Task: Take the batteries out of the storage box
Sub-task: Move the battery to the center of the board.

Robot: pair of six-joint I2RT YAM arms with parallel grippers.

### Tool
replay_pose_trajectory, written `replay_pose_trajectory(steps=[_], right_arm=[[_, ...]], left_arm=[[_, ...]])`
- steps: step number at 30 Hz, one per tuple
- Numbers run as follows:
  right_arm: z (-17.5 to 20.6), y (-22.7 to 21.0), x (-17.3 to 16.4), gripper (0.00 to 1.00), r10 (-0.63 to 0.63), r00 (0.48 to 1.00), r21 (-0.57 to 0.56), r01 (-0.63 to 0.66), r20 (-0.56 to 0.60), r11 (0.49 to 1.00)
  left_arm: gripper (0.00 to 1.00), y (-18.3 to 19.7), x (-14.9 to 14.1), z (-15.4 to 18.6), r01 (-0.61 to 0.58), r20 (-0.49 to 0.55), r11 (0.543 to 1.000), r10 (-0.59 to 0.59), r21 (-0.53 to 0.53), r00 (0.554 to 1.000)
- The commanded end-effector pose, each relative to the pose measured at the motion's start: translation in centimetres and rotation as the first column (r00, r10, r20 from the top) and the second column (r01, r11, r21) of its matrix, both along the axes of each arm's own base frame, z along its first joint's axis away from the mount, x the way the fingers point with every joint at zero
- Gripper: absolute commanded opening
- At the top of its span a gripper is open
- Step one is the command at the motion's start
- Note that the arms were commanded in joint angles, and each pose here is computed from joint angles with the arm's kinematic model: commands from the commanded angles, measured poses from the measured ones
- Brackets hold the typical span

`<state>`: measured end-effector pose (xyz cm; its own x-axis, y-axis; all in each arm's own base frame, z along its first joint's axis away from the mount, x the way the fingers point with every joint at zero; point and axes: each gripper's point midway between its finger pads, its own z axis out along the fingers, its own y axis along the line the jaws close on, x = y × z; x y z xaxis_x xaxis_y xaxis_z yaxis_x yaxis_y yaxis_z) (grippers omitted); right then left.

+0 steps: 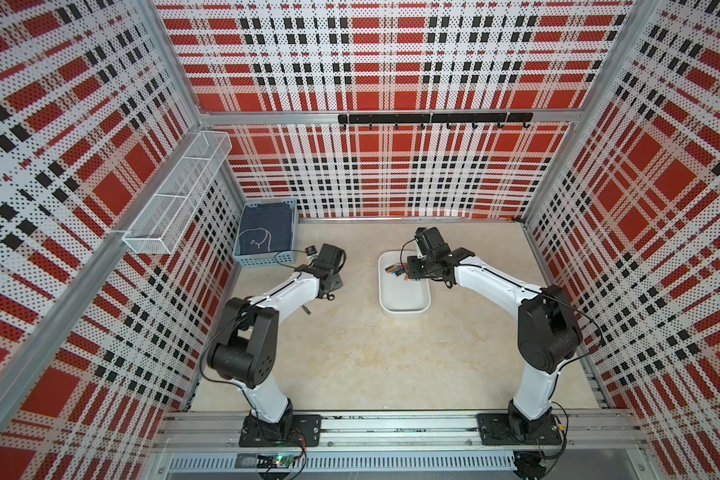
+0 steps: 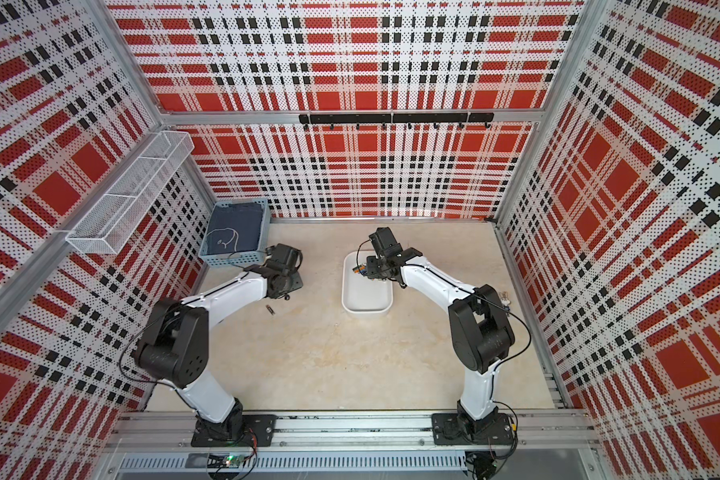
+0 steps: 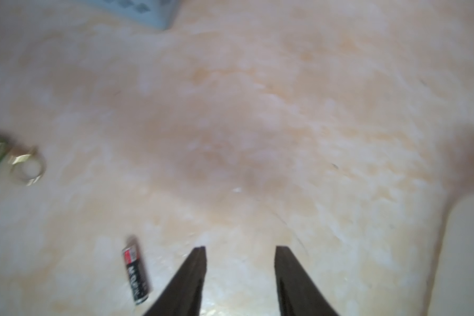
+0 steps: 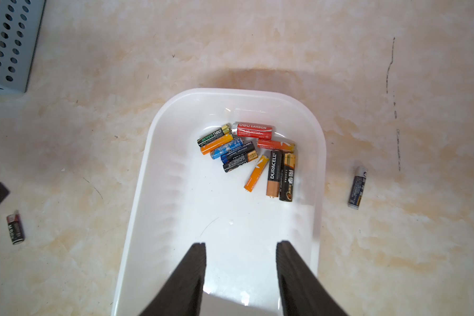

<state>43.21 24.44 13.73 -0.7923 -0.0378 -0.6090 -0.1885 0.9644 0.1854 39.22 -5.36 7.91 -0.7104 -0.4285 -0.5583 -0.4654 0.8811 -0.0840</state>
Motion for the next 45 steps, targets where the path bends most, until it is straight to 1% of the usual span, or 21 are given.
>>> replay_pose_trajectory(steps=[1, 4, 7, 8, 11, 12, 15, 19, 20, 22, 23, 26, 28, 33, 37, 41, 45], right_arm=[[0.3, -0.3, -0.1, 0.49, 0.006, 1.000, -0.030, -0.006, 0.008, 1.000], [0.4, -0.4, -0.1, 0.50, 0.007, 1.000, -0.042, -0.006, 0.017, 0.999], [0.8, -0.4, 0.1, 0.50, 0.012, 1.000, -0.048, -0.011, 0.029, 0.999], [1.0, -0.4, 0.2, 0.50, 0.010, 0.999, -0.046, -0.009, 0.035, 0.999], [1.6, -0.4, 0.3, 0.50, 0.009, 0.999, -0.035, -0.007, 0.052, 0.999], [1.7, -0.5, 0.2, 0.50, 0.007, 0.998, -0.035, -0.005, 0.056, 0.999], [2.5, -1.0, 0.1, 0.50, -0.005, 0.997, -0.045, 0.009, 0.078, 0.999], [3.2, -2.0, 0.1, 0.51, -0.026, 0.993, -0.075, 0.035, 0.119, 0.997], [3.4, -2.2, 0.1, 0.51, -0.029, 0.991, -0.076, 0.039, 0.127, 0.996], [3.7, -2.4, 0.2, 0.52, -0.036, 0.990, -0.086, 0.049, 0.139, 0.995], [3.9, -2.6, 0.3, 0.52, -0.046, 0.988, -0.090, 0.059, 0.147, 0.994], [3.9, -2.7, 0.4, 0.52, -0.056, 0.987, -0.088, 0.070, 0.150, 0.994], [3.9, -2.6, 0.4, 0.52, -0.057, 0.987, -0.082, 0.070, 0.148, 0.994], [3.8, -2.7, 0.4, 0.52, -0.066, 0.987, -0.081, 0.079, 0.149, 0.994], [3.9, -2.9, 0.4, 0.52, -0.074, 0.985, -0.082, 0.088, 0.153, 0.993], [4.5, -3.2, 0.3, 0.52, -0.083, 0.983, -0.079, 0.097, 0.166, 0.992], [4.9, -3.6, 0.1, 0.52, -0.091, 0.981, -0.085, 0.107, 0.174, 0.991]], left_arm=[[0.72, 4.9, -4.0, -2.4, -0.183, -0.071, 0.983, 0.184, 0.017, 0.980], [0.73, 6.5, -6.2, -4.1, -0.227, -0.117, 0.974, 0.227, 0.013, 0.967], [0.72, 6.6, -6.9, -5.3, -0.230, -0.144, 0.973, 0.231, 0.020, 0.962], [0.71, 6.7, -6.9, -5.7, -0.230, -0.151, 0.973, 0.232, 0.027, 0.961], [0.58, 6.9, -6.6, -7.0, -0.220, -0.179, 0.974, 0.226, 0.051, 0.958], [0.56, 7.0, -6.7, -7.4, -0.222, -0.192, 0.973, 0.229, 0.056, 0.954], [0.36, 6.6, -7.0, -8.4, -0.207, -0.215, 0.977, 0.213, 0.050, 0.953], [0.21, 6.2, -7.1, -8.9, -0.188, -0.221, 0.981, 0.193, 0.045, 0.956], [0.14, 5.9, -6.9, -8.8, -0.177, -0.219, 0.983, 0.182, 0.042, 0.959], [0.08, 5.2, -6.5, -8.7, -0.144, -0.215, 0.988, 0.152, 0.050, 0.965], [0.00, 4.8, -6.1, -8.5, -0.123, -0.212, 0.991, 0.132, 0.052, 0.968], [0.00, 3.3, -5.1, -8.0, -0.066, -0.213, 0.995, 0.079, 0.069, 0.974], [0.00, 1.5, -4.4, -7.5, -0.015, -0.210, 0.997, 0.031, 0.076, 0.977], [0.00, -1.9, -1.8, -5.5, 0.050, -0.154, 0.997, -0.041, 0.058, 0.987], [0.00, -5.7, 1.3, -4.1, 0.119, -0.108, 0.992, -0.114, 0.042, 0.988], [0.00, -9.5, 4.7, -3.8, 0.194, -0.083, 0.980, -0.191, 0.030, 0.978], [0.00, -11.6, 7.4, -4.0, 0.240, -0.076, 0.969, -0.235, 0.060, 0.969]])
